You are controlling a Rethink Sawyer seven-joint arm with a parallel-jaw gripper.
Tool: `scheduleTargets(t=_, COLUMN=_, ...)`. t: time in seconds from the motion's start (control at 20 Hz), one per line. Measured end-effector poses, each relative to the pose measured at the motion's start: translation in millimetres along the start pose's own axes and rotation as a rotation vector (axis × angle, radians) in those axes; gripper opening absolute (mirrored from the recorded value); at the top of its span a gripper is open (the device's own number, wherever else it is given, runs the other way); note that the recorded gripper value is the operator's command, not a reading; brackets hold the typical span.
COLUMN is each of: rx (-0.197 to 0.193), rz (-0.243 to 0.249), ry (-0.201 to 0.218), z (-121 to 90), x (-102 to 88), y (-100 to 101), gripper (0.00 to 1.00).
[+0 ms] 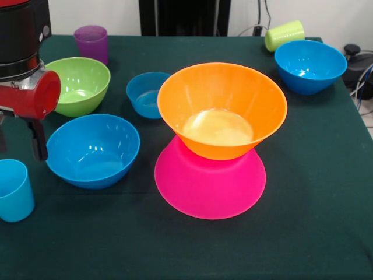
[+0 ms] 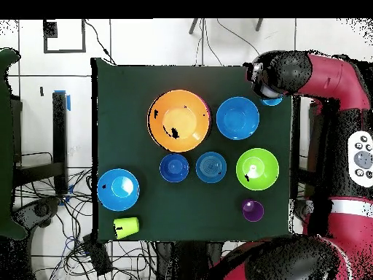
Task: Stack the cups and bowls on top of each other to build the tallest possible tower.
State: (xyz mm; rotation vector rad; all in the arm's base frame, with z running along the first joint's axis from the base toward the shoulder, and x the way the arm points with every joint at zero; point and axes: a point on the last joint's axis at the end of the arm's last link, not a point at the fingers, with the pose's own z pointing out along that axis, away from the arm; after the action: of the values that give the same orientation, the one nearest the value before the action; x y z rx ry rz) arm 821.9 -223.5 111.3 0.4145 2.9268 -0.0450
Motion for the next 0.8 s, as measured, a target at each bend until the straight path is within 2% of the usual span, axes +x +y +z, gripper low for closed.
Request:
scheduleTargets(t=0.4, rx=0.003, rz=-0.006, ry=-0.029, z=0.9, x=-1.9, y=-0.1, gripper=1.00)
scheduleTargets(t=0.8, rx=0.007, rz=-0.020, ry=-0.027, z=2.5, x=4.1, y=2.5, gripper=1.00)
